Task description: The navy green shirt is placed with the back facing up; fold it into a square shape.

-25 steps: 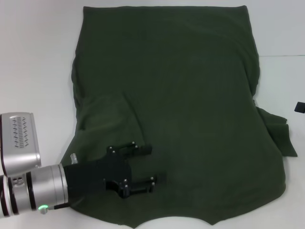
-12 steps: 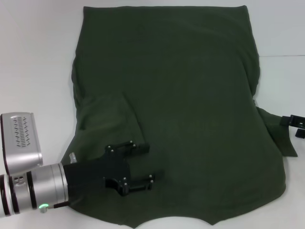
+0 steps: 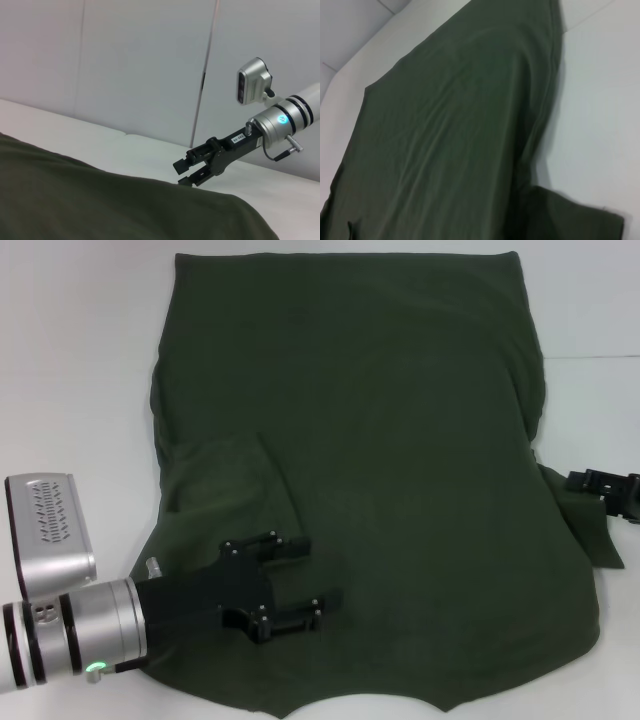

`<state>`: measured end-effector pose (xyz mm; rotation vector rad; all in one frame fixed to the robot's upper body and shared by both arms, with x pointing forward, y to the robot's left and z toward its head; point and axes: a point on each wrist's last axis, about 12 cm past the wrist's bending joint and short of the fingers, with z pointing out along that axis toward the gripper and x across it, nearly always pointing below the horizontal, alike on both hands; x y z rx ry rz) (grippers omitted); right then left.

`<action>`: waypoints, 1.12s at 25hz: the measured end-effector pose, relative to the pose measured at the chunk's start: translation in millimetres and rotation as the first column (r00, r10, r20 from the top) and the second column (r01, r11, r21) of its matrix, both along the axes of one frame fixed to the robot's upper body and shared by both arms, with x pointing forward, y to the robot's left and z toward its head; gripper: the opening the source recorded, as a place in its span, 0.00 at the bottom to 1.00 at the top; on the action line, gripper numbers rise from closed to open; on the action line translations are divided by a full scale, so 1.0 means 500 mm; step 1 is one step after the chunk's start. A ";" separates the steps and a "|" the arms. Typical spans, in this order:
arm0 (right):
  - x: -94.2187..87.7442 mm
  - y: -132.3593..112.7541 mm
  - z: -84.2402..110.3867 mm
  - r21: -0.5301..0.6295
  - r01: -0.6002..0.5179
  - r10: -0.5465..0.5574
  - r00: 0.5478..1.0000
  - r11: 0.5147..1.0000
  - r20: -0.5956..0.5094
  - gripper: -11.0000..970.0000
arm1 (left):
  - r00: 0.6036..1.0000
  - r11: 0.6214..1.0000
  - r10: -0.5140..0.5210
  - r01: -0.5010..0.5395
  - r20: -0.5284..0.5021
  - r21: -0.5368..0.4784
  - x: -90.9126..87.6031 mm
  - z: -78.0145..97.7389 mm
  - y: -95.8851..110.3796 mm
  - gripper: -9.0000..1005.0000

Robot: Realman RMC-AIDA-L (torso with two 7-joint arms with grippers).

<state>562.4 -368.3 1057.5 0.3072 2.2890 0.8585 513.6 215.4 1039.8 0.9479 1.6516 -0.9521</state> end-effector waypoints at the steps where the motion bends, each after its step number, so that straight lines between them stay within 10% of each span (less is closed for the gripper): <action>1: 0.001 0.002 -0.001 0.002 -0.001 0.001 1.000 1.000 -0.002 0.86 | 1.000 1.000 0.001 -0.001 -0.001 0.000 0.000 0.000 0.000 0.76; 13: -0.004 0.008 -0.010 0.020 0.000 0.001 1.000 1.000 -0.019 0.82 | 1.000 1.000 0.013 -0.013 -0.002 0.007 0.003 -0.002 0.001 0.76; 28: -0.013 0.009 -0.018 0.035 0.012 -0.011 1.000 0.999 -0.023 0.16 | 1.000 1.000 0.016 -0.016 -0.002 0.005 0.004 -0.001 0.001 0.76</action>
